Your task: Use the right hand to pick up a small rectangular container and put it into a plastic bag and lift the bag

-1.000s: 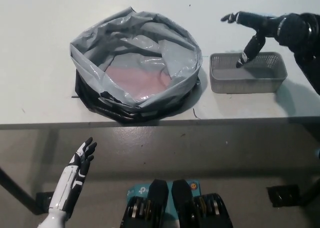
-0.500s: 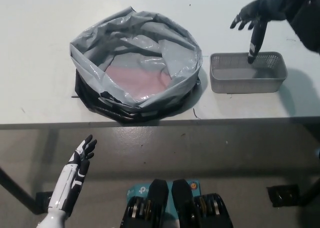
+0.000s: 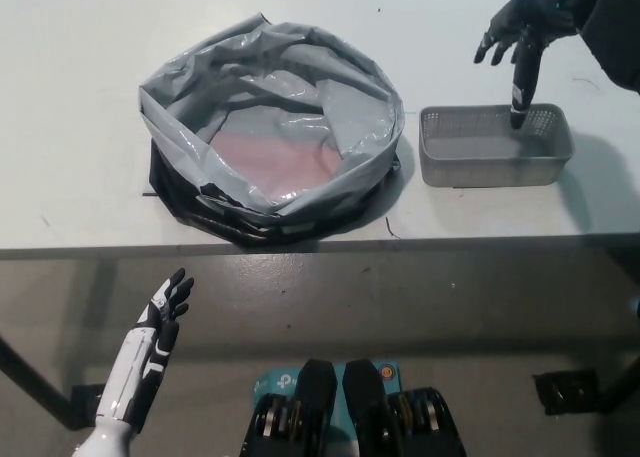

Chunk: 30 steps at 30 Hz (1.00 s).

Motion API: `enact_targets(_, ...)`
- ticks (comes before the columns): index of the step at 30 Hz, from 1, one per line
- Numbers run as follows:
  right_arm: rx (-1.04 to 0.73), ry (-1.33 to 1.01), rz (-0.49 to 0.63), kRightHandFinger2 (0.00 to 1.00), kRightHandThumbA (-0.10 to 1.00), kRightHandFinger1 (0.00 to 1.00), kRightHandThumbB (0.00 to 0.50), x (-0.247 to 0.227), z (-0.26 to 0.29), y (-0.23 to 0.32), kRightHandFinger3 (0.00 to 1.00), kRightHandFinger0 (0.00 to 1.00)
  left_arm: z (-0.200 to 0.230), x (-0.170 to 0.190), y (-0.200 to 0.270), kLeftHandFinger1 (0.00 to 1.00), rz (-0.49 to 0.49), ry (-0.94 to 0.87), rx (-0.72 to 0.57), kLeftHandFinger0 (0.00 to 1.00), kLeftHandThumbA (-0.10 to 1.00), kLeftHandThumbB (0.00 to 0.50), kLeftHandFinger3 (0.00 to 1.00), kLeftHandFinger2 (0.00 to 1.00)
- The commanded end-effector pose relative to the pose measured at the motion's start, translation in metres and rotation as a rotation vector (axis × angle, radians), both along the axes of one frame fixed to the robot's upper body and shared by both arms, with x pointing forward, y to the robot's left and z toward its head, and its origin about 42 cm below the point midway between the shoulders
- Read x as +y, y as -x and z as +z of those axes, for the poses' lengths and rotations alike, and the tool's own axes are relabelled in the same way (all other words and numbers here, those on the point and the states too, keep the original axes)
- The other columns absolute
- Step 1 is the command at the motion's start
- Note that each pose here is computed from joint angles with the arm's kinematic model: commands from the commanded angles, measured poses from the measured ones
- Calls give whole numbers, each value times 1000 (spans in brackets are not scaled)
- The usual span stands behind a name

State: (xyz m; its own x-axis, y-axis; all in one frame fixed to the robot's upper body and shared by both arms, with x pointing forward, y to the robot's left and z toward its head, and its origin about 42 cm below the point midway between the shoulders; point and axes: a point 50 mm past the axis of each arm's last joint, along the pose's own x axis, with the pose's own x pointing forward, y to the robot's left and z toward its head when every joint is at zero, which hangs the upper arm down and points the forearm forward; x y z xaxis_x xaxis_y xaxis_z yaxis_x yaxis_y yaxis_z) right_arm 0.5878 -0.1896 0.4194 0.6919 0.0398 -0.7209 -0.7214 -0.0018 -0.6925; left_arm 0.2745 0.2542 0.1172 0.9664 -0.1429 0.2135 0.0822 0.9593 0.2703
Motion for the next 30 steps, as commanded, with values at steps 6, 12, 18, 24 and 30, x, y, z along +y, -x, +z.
enact_targets(6, -13, 117, 53, 1000, 1000, 1000, 417, 2, -2, -2, 1000, 1000, 14, -3, -1, 1000, -31, -14, -75, 1000, 1000, 268, 1000, 1000)
enact_targets(12, -7, 107, 100, 1000, 1000, 1000, 393, 5, -25, -2, 1000, 1000, 14, -3, 0, 1000, -33, -9, -73, 1000, 1000, 264, 1000, 1000)
enact_targets(18, 32, 120, 88, 1000, 1000, 1000, 384, 12, -39, -1, 1000, 1000, 15, -3, -2, 1000, -34, -7, -74, 1000, 1000, 254, 1000, 1000)
enact_targets(24, 62, 103, 94, 1000, 1000, 1000, 347, 19, -47, -1, 1000, 1000, 16, -4, -2, 1000, -39, -6, -75, 1000, 1000, 255, 1000, 1000)
enact_targets(30, 36, 115, 99, 1000, 1000, 1000, 359, 23, -37, -2, 1000, 1000, 17, -3, -4, 1000, -38, -3, -81, 1000, 1000, 252, 1000, 1000)
